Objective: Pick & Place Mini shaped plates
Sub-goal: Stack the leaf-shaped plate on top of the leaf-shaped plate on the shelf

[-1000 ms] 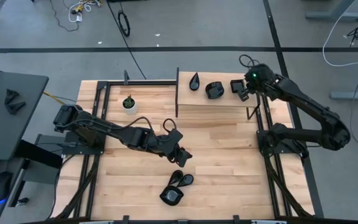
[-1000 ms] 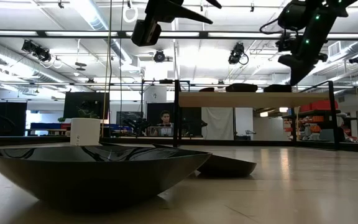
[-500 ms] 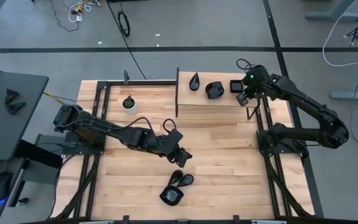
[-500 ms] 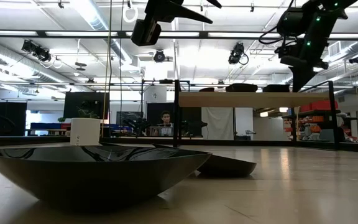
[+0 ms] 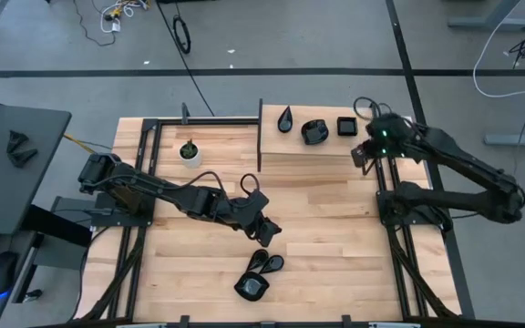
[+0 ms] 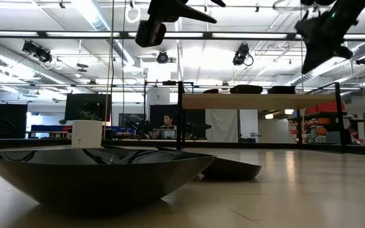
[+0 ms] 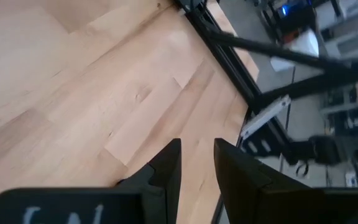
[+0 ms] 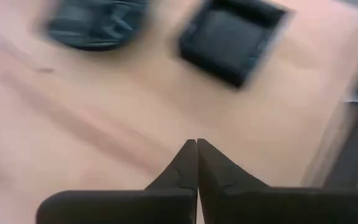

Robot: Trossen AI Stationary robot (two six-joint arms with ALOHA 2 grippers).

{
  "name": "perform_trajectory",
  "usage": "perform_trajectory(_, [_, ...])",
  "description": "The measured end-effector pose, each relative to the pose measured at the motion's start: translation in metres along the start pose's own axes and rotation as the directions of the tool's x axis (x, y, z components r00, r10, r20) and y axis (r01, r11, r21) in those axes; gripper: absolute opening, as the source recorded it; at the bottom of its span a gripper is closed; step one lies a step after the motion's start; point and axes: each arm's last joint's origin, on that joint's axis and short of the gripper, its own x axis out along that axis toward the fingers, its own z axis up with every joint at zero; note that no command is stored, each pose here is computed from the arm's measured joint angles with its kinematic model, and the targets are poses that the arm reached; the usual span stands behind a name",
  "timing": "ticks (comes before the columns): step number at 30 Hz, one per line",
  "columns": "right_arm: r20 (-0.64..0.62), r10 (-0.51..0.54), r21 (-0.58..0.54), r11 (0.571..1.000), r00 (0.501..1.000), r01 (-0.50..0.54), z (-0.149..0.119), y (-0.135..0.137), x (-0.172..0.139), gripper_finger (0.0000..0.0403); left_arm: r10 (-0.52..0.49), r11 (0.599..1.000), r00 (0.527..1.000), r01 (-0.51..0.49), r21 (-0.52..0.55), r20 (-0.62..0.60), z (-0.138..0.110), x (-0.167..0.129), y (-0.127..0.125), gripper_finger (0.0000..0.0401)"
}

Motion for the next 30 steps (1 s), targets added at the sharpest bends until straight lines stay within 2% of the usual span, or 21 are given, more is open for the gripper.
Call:
perform_trajectory(4, [0.043,0.164,0.011,0.986,0.986,-0.164,-0.014,0.023,-0.017,0.0001,-0.047,0.994,0.994,0.056,0.089,-0.101,-0.005,0.0,-0.002,0.0099])
perform_trajectory(7, [0.044,0.259,-0.032,0.966,0.965,-0.257,-0.025,0.044,-0.024,0.0001,-0.063,0.99,0.973,0.088,0.108,-0.22,-0.017,-0.003,-0.004,0.0099])
perform_trajectory(11, [0.027,0.349,-0.099,0.933,0.937,-0.345,-0.043,0.08,-0.029,0.0001,0.006,0.991,0.923,0.047,0.127,-0.384,-0.049,-0.01,-0.006,0.0099])
perform_trajectory(14, [0.005,0.408,-0.158,0.902,0.913,-0.402,-0.061,0.111,-0.029,0.0,0.081,0.986,0.887,-0.004,0.167,-0.455,-0.079,-0.021,-0.009,0.0099])
perform_trajectory(17, [-0.028,0.453,-0.221,0.866,0.891,-0.448,-0.083,0.143,-0.026,0.0,0.15,0.976,0.883,-0.059,0.211,-0.445,-0.108,-0.032,-0.014,0.0099])
perform_trajectory(21, [-0.098,0.474,-0.303,0.823,0.875,-0.48,-0.116,0.177,-0.018,0.0,0.179,0.976,0.91,-0.117,0.183,-0.374,-0.136,-0.042,-0.017,0.0099])
perform_trajectory(25, [-0.156,0.442,-0.311,0.827,0.883,-0.469,-0.146,0.199,-0.004,0.0,0.209,0.974,0.927,-0.167,0.156,-0.312,-0.153,-0.044,-0.006,0.0116])
perform_trajectory(30, [-0.223,0.447,-0.261,0.829,0.866,-0.495,-0.172,0.216,0.006,0.0,0.229,0.973,0.945,-0.212,0.094,-0.234,-0.166,-0.039,0.018,0.0168])
